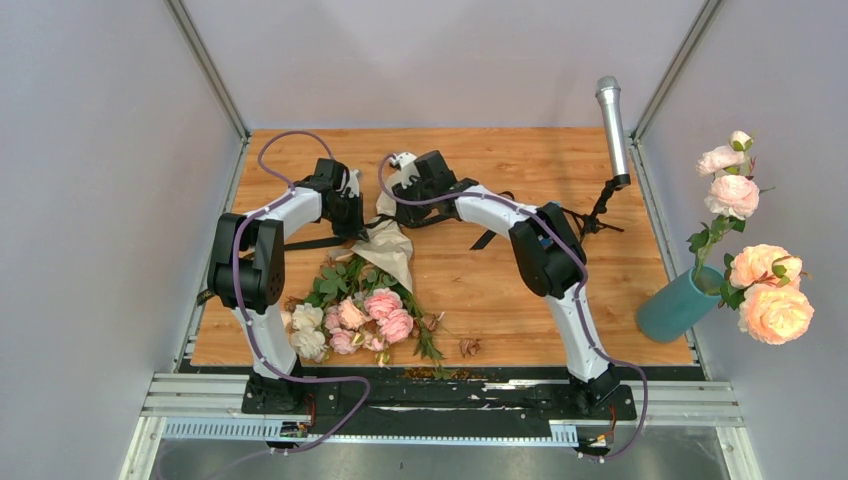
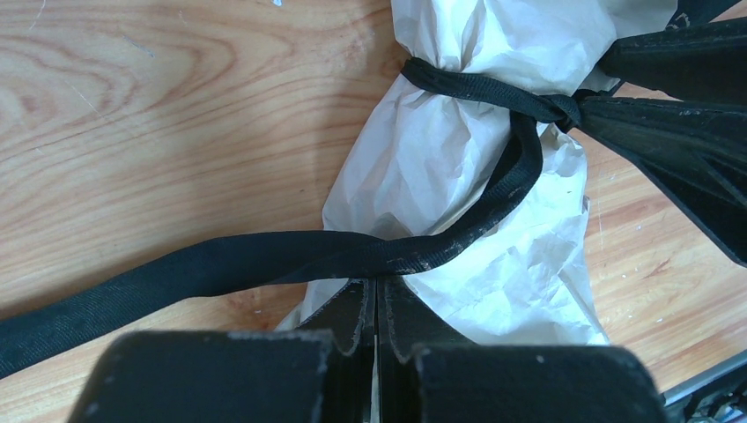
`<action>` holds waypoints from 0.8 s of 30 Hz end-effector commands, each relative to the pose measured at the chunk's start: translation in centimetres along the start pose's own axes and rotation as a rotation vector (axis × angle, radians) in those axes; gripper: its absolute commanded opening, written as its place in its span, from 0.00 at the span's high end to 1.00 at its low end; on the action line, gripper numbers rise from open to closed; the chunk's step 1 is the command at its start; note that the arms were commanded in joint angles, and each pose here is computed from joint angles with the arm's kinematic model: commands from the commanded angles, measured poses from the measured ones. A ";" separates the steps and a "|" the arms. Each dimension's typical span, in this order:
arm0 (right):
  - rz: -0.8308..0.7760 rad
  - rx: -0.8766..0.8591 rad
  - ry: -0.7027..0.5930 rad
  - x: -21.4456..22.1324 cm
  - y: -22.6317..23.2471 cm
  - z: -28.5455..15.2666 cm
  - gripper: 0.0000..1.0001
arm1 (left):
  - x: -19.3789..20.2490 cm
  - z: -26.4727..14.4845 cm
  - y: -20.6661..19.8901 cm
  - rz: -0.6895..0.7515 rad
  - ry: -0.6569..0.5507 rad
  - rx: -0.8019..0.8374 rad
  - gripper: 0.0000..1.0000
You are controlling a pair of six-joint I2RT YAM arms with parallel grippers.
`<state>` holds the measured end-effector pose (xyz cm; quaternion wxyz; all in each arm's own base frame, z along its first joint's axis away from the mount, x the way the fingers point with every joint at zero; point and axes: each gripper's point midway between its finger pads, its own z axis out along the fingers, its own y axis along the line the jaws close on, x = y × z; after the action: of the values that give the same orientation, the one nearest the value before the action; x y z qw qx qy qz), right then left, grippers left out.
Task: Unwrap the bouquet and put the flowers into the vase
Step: Untie the ribbon from the wrapping paper.
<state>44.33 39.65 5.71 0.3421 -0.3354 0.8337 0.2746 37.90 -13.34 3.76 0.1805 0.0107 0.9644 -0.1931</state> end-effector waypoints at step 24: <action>-0.130 0.534 -0.048 2.9 -3.1 -4.3 1.00 | 1.1 0.3 1.5 -0.005 0.046 -0.058 1.00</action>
<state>42.57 37.17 4.15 0.4367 -0.3174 0.8368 0.0916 37.82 -13.40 3.76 0.1790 0.0112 0.9644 -0.1944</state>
